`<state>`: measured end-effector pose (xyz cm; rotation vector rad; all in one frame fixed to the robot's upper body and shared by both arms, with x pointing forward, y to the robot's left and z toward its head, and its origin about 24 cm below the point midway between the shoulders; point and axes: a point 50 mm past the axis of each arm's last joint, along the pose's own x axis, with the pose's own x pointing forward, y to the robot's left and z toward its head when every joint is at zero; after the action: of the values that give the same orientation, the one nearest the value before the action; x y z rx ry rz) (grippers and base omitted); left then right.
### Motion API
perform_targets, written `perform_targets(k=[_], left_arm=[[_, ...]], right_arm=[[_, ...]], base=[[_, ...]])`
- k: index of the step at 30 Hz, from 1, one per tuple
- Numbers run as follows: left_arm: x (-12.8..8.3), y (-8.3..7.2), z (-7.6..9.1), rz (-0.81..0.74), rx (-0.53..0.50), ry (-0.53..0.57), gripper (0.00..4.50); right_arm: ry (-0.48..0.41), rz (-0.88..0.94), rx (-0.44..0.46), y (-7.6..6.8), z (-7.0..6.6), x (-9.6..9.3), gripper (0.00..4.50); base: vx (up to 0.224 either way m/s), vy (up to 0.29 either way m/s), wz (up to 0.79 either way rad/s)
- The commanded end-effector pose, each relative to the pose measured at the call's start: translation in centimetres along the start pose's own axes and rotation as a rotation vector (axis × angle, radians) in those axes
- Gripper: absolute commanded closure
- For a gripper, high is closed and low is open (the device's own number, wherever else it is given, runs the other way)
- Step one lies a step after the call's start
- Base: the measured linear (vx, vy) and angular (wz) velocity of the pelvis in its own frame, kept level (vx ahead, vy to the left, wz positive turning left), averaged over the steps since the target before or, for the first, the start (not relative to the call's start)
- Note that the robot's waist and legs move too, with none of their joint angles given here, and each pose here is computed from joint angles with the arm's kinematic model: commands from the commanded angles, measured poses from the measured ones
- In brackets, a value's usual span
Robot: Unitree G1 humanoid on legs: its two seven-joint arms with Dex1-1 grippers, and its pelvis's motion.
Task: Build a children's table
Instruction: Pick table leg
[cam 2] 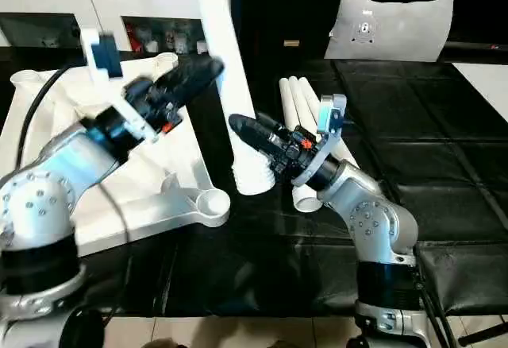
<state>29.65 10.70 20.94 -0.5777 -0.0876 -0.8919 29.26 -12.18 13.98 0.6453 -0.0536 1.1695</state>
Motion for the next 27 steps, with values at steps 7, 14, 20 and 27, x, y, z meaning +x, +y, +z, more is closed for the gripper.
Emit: perform_targets(k=[7,14,20,27], left_arm=[[0.2,-0.4,-0.6,-0.018,-0.039,0.024,2.24],[0.1,0.0,-0.9,0.065,0.199,0.078,2.38],[0.0,-0.7,-1.4,0.046,0.332,0.085,2.38],[-0.3,-1.0,-2.6,0.035,0.276,0.088,2.38]], right_arm=[[0.031,-0.004,-0.101,0.8,0.0,0.8,2.65],[0.052,-0.023,-0.213,1.1,-0.8,1.8,2.65],[0.075,-0.035,-0.243,0.9,-1.8,2.0,2.66],[0.123,-0.035,-0.278,0.9,-3.0,1.9,2.67]], base=[[0.000,0.000,0.00],[0.000,0.000,0.00],[0.000,0.000,0.00],[0.000,0.000,0.00]])
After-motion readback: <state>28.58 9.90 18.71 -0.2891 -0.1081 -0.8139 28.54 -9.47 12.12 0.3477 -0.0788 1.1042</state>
